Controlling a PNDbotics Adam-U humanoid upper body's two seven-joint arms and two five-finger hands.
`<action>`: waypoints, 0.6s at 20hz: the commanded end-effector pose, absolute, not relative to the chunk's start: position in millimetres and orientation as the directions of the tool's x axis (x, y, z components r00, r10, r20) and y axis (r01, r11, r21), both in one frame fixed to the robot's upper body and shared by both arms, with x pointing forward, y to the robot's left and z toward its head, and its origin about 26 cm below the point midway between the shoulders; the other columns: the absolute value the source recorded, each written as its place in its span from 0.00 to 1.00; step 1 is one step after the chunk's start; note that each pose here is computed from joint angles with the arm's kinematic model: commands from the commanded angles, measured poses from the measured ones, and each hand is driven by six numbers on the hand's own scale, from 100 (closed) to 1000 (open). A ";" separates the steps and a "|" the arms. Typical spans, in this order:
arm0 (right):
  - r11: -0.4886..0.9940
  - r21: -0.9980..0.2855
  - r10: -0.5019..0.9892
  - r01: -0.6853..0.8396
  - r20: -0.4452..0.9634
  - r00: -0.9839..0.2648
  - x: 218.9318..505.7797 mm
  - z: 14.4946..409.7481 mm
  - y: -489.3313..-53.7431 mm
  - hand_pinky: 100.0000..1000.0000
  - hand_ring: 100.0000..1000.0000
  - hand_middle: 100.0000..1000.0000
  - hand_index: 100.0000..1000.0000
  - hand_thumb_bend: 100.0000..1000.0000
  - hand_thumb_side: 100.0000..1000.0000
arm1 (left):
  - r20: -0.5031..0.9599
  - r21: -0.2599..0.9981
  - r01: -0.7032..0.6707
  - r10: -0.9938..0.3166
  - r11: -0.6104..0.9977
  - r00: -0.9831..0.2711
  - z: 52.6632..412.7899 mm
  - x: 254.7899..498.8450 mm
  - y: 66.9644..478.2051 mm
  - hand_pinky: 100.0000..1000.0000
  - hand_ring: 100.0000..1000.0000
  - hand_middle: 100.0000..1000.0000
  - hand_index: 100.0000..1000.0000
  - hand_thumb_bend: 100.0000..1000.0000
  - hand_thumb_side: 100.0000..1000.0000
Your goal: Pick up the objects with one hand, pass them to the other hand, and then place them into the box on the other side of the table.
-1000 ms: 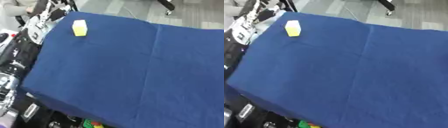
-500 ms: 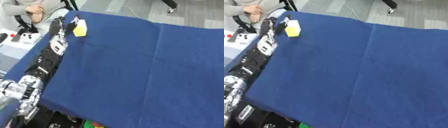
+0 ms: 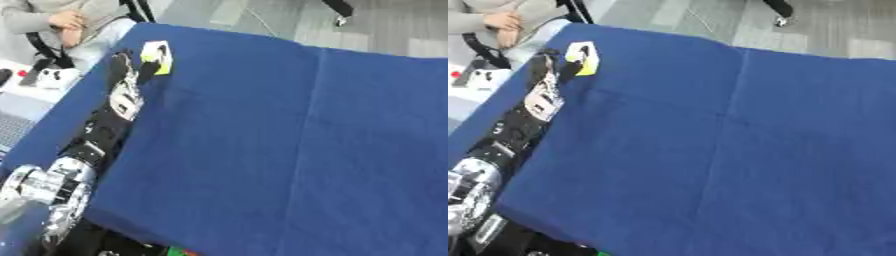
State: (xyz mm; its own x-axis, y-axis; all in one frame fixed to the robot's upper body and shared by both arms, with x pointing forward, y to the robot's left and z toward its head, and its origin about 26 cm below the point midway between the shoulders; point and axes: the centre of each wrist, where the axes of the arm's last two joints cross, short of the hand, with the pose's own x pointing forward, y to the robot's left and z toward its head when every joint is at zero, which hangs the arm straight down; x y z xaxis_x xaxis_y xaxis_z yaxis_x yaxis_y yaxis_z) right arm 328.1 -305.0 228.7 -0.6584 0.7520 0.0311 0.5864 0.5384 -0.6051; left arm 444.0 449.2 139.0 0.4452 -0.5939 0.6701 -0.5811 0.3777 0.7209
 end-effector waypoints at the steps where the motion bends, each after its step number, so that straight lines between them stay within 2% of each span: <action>1: 0.543 -0.592 0.740 0.595 0.004 -0.672 325.9 239.7 -303.2 0.86 0.83 0.87 1.00 0.00 0.03 | 0.689 0.688 -0.634 -0.594 0.353 0.417 161.5 444.4 456.6 0.73 0.69 0.67 0.82 0.51 0.75; 9: 0.555 -0.587 0.732 0.590 0.007 -0.682 326.1 240.9 -300.5 0.87 0.84 0.87 1.00 0.00 0.05 | 0.711 0.649 -0.688 -0.582 0.325 0.395 174.5 446.9 454.3 0.73 0.69 0.68 0.83 0.48 0.74; 12: 0.557 -0.587 0.729 0.588 0.007 -0.684 326.3 241.1 -299.8 0.87 0.84 0.87 1.00 0.00 0.05 | 0.709 0.647 -0.694 -0.584 0.315 0.396 176.3 447.6 453.2 0.73 0.69 0.67 0.82 0.43 0.72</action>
